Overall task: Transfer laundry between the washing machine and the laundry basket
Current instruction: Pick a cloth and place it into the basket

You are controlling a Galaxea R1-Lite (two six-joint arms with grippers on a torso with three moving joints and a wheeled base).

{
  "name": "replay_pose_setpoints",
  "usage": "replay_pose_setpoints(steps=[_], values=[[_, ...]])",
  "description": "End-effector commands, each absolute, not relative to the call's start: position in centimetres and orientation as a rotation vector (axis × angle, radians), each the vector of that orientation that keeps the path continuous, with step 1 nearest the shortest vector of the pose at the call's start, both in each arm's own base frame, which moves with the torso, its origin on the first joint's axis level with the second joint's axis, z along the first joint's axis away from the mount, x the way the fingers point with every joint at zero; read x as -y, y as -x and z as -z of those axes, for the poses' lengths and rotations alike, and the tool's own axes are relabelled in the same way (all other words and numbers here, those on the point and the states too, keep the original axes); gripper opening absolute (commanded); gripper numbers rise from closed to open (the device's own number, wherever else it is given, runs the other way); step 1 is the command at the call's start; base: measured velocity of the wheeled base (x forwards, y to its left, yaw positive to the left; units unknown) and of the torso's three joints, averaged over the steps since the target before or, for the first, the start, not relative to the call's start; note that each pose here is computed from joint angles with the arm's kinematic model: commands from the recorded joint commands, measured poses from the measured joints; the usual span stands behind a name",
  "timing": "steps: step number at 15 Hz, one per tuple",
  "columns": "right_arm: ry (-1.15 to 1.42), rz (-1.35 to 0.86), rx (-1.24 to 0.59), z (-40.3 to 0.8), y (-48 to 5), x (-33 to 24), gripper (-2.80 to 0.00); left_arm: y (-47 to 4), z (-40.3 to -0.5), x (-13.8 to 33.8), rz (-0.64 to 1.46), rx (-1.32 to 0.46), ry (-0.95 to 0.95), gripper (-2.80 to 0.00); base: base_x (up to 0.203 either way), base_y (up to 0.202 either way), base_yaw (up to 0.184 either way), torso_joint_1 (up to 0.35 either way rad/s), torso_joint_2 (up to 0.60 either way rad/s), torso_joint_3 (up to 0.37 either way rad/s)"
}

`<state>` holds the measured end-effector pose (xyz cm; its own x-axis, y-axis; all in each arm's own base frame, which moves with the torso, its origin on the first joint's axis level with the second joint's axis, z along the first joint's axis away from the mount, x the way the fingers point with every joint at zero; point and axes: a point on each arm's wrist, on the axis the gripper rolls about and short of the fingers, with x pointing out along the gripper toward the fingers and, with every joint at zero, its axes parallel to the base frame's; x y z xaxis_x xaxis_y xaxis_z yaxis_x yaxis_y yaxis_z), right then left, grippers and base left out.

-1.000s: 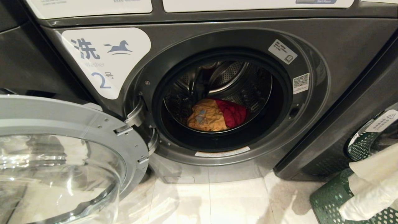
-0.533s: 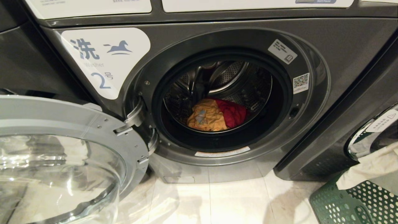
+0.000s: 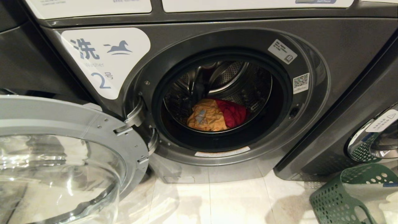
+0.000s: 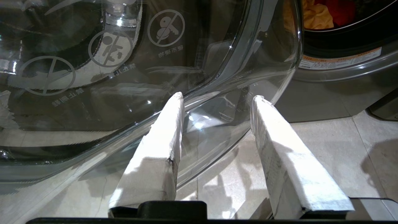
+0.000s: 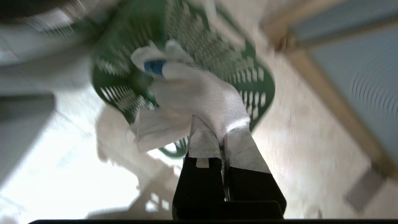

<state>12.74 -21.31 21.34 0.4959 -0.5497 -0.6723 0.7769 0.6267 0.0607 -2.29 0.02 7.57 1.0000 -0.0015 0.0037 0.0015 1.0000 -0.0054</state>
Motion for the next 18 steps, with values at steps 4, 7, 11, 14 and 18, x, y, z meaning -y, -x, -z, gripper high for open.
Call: replay_pose_setpoints(steps=[4, 7, 11, 14, 18], values=[[-0.556, 0.870, -1.004, -10.4, -13.9, 24.4, -2.80, 2.3, -7.5, 0.0, 0.002, 0.002, 0.006, -2.80, 0.000, 0.000, 0.000, 0.000, 0.00, 0.000], [-0.610, 0.862, -1.109, -5.0, -14.8, 26.5, -2.80, 2.3, -7.5, 0.0, 0.002, 0.002, 0.006, -2.80, 0.000, 0.000, 0.000, 0.000, 0.00, 0.000], [-0.557, 0.788, -1.209, 1.5, -16.0, 28.4, -2.80, 2.3, -7.5, 0.0, 0.002, 0.002, 0.006, -2.80, 0.000, 0.000, 0.000, 0.000, 0.00, 0.000], [-0.514, 0.762, -1.222, 6.4, -17.4, 29.5, -2.80, 2.3, -7.5, 0.0, 0.002, 0.002, 0.006, -2.80, 0.000, 0.000, 0.000, 0.000, 0.00, 0.000], [-0.517, 0.567, -1.207, 11.4, -21.2, 28.1, -2.80, 2.3, -7.5, 0.0, 0.002, 0.002, 0.006, -2.80, 0.000, 0.000, 0.000, 0.000, 0.00, 0.000]])
